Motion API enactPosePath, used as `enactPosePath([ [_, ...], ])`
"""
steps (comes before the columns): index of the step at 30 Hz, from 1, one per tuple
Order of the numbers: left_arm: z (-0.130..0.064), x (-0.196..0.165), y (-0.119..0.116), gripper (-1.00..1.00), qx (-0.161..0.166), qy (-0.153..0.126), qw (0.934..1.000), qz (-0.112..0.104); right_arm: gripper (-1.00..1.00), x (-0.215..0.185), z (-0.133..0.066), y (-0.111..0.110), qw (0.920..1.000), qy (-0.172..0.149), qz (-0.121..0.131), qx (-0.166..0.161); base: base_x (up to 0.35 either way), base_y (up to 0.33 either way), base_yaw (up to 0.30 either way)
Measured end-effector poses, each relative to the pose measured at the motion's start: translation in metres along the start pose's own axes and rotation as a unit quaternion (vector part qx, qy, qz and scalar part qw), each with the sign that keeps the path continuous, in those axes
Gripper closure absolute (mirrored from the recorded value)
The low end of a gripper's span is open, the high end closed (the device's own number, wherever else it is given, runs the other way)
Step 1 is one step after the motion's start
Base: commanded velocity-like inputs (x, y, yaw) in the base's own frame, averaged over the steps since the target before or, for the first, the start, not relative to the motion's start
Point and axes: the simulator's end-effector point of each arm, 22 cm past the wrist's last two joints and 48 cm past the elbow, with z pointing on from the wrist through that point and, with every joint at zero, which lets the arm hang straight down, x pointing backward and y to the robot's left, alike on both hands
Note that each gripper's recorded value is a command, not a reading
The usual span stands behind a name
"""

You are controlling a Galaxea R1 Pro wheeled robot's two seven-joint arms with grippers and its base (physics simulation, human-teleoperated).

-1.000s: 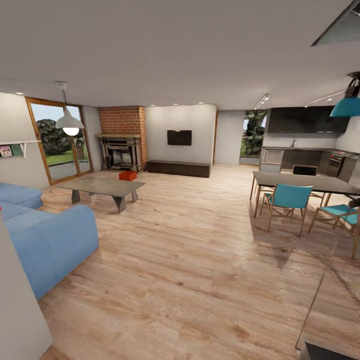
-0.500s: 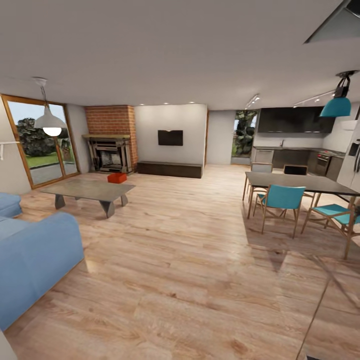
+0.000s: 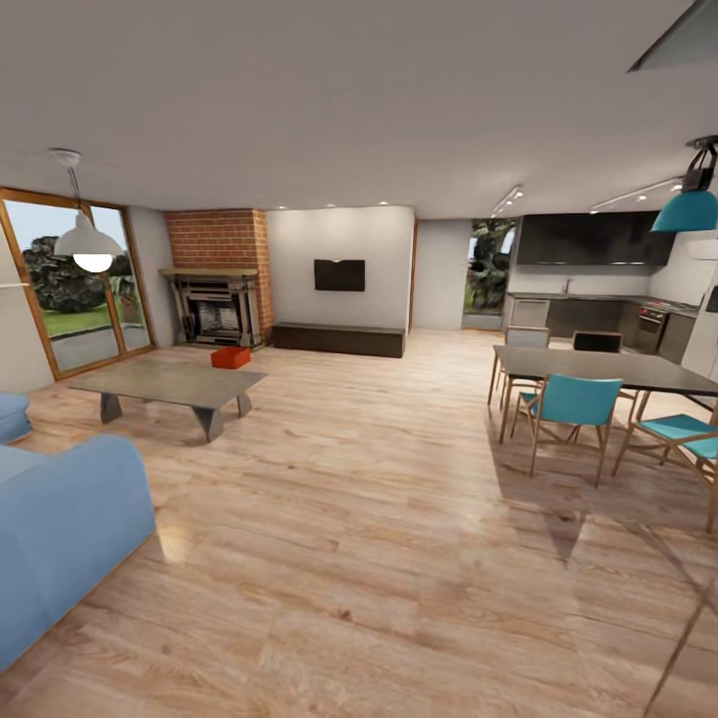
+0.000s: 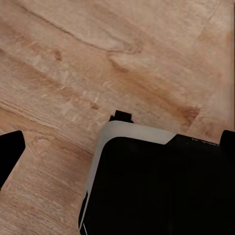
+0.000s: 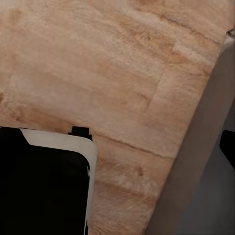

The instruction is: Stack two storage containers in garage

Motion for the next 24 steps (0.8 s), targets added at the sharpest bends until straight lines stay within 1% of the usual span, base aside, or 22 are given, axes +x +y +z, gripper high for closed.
enactPosePath([
  [24,0.0,-0.0005,0.0006,-1.0,0.0,-0.001,1.0,0.0,-1.0,0.0018,0.0,0.0004,1.0,0.004,-0.001,0.0,0.323,0.0,0.0],
])
